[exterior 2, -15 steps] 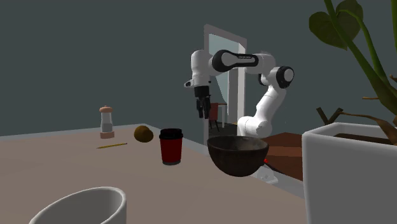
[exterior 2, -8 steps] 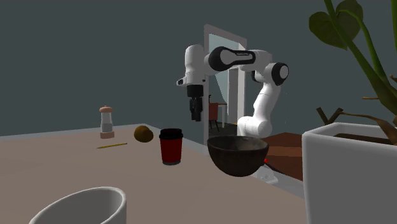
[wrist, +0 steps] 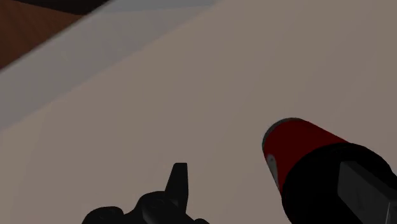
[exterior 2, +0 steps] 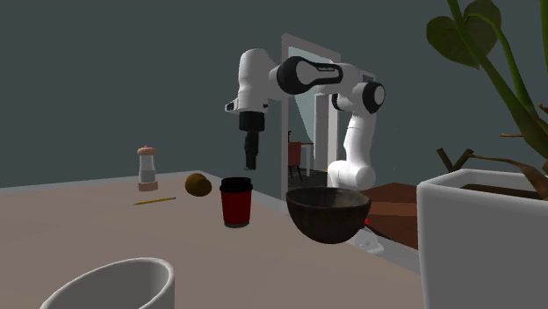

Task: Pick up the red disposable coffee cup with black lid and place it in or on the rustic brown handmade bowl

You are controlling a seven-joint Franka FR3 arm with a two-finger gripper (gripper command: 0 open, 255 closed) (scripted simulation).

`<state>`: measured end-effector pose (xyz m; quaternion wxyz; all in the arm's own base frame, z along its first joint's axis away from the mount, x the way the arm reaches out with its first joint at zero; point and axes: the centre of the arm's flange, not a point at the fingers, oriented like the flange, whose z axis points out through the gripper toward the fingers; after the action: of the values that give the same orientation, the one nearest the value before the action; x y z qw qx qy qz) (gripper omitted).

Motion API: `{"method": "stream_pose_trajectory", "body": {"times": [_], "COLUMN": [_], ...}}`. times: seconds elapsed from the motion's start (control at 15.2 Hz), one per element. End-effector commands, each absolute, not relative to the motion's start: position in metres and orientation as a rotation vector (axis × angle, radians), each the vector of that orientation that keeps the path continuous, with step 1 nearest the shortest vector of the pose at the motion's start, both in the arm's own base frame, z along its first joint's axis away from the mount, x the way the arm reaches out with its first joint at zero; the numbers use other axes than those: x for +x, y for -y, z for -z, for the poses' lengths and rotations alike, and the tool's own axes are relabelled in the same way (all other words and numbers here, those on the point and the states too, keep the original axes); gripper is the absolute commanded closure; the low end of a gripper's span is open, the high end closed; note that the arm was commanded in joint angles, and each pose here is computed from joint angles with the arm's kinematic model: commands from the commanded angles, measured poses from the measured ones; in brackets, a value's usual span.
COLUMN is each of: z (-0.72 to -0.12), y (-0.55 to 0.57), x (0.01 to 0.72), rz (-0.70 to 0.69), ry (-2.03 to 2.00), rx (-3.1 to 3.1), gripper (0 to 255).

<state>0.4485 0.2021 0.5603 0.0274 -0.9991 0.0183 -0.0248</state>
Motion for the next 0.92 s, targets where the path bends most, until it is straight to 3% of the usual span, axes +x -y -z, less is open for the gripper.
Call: {"method": "stream_pose_trajectory", "body": {"times": [0.0,0.4,0.86], "z": [-0.560,-0.565,-0.526], "y": [-0.221,-0.266,-0.268], "x": [0.465,0.510,0.514], "rz": [0.101,0.162,0.162], "ry": [-0.082,-0.141,-0.141], "rx": [-3.083,-3.079,-3.079], "gripper": [0,0,0]}}
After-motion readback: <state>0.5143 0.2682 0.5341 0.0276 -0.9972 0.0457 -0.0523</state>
